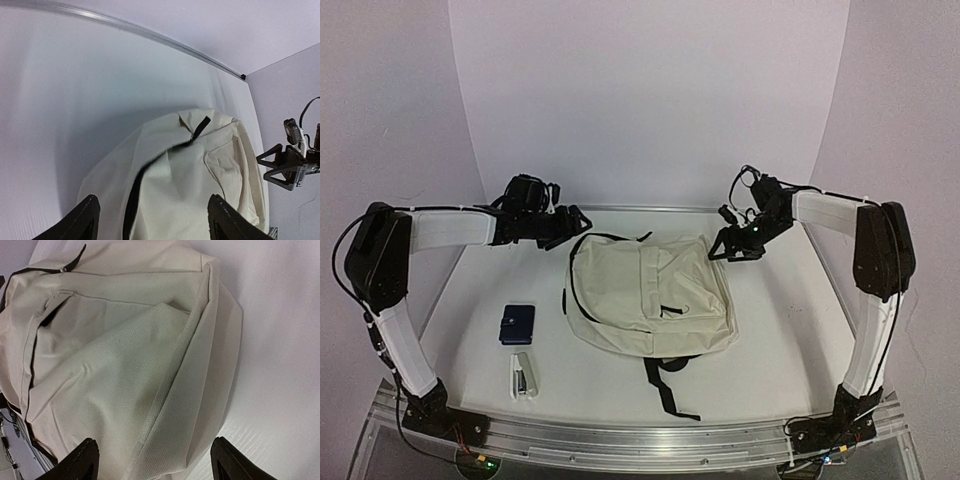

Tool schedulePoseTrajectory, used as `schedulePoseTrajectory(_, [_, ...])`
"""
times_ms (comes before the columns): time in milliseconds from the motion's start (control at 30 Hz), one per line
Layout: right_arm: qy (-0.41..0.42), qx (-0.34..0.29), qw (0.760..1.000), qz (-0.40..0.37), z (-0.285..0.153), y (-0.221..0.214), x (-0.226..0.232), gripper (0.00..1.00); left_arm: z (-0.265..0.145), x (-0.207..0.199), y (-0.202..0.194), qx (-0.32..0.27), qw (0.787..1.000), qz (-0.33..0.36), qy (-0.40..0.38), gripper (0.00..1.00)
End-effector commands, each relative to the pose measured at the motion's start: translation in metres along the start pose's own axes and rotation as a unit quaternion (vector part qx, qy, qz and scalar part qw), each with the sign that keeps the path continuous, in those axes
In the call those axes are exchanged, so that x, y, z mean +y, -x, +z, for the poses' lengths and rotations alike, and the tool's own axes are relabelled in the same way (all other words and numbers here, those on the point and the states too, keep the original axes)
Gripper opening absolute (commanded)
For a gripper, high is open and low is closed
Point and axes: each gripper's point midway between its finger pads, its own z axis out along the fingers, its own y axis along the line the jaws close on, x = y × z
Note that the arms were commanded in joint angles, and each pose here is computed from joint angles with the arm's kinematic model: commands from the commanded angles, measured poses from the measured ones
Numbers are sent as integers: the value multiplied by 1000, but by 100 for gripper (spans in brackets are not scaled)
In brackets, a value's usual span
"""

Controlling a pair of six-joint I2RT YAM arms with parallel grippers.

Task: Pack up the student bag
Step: Adjust the student bag at the center of the board.

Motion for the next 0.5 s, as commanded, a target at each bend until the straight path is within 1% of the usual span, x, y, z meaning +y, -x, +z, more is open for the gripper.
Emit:
schedulePoseTrajectory(0, [1, 9, 1000, -5, 21, 13, -9, 78, -40, -38, -40, -5, 1000, 10, -4, 87])
schedulePoseTrajectory(33, [4, 12, 1000, -2, 25, 13, -11, 75, -43, -39, -52, 3, 1000, 4, 1, 88])
schedulePoseTrajectory(67, [6, 16, 1000, 2, 29, 13, -12, 70, -48, -35, -63, 7, 1000, -7, 12, 89])
schedulePoseTrajectory(167, [9, 28, 999, 15, 36, 4, -15, 50, -55, -20, -92, 20, 998, -50, 31, 87])
schedulePoseTrajectory(200, [10, 32, 999, 17, 35, 0, -15, 41, -56, -14, -99, 23, 997, -65, 36, 85])
schedulePoseTrajectory(267, [14, 37, 999, 15, 32, -9, -11, 29, -54, -9, -110, 28, 996, -83, 35, 79])
schedulePoseTrajectory(367, [22, 44, 999, 17, 22, -26, -3, 12, -39, -4, -127, 50, 993, -98, 39, 69])
schedulePoseTrajectory(467, [32, 55, 998, 26, 15, -48, 5, 0, -23, 0, -136, 66, 991, -100, 49, 62])
